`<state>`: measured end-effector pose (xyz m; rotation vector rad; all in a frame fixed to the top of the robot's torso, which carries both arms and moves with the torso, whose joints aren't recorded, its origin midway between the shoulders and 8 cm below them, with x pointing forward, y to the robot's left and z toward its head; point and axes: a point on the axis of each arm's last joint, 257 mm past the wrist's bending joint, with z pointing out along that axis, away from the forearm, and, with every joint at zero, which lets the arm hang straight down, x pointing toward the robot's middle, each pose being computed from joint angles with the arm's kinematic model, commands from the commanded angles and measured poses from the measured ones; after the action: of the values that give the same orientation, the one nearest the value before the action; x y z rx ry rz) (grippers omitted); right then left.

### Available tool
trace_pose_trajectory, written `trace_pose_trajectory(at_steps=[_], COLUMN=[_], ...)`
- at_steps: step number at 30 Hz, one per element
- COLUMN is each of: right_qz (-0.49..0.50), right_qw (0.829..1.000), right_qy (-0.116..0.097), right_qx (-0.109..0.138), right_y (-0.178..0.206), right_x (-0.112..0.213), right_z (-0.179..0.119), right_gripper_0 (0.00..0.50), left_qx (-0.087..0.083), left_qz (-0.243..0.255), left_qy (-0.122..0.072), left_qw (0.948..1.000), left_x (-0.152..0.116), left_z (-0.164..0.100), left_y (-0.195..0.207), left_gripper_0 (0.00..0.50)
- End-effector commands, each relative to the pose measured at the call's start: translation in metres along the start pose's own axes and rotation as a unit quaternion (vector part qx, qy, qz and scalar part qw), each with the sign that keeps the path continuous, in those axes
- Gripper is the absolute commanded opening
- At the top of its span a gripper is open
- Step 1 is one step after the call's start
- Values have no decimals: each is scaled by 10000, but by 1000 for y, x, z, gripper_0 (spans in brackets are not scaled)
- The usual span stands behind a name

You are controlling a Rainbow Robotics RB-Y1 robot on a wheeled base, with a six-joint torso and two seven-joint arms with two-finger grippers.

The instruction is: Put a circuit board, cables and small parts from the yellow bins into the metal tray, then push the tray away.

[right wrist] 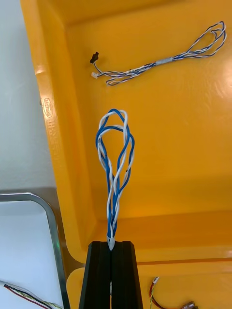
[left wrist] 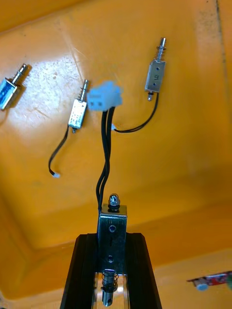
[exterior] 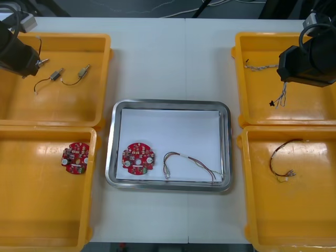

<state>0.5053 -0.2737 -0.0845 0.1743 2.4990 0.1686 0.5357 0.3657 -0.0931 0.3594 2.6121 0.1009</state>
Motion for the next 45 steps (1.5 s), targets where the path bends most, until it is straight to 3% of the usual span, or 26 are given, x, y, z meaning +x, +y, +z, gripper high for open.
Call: trace_pose_trajectory(at_steps=[1, 10, 19, 23, 27, 45], right_qz=[56, 69, 106, 120, 120, 120], right_qw=[9996, 9997, 9997, 9997, 9997, 9997], right_qy=[-185, -161, -145, -138, -138, -138], right_qx=[193, 180, 163, 174, 174, 174], right_y=[-10, -11, -10, -11, -11, -11], right_x=[-7, -6, -5, -5, -5, -5], right_z=[-14, -14, -14, -13, -13, -13], right_gripper_0=[0, 0, 0, 0, 0, 0], left_qx=[-104, 106, 240, 256, 322, 177], left_qz=[-453, -613, -759, -849, -927, -992], left_qy=[-62, -241, -224, -117, -220, -257], left_qw=[9989, 9978, 9966, 9960, 9949, 9946], left_x=[10, 1, 3, 10, 4, 11], left_z=[-27, -33, -27, -18, -7, 31], left_y=[2, -47, -93, -118, -142, -215], left_gripper_0=[0, 0, 0, 0, 0, 0])
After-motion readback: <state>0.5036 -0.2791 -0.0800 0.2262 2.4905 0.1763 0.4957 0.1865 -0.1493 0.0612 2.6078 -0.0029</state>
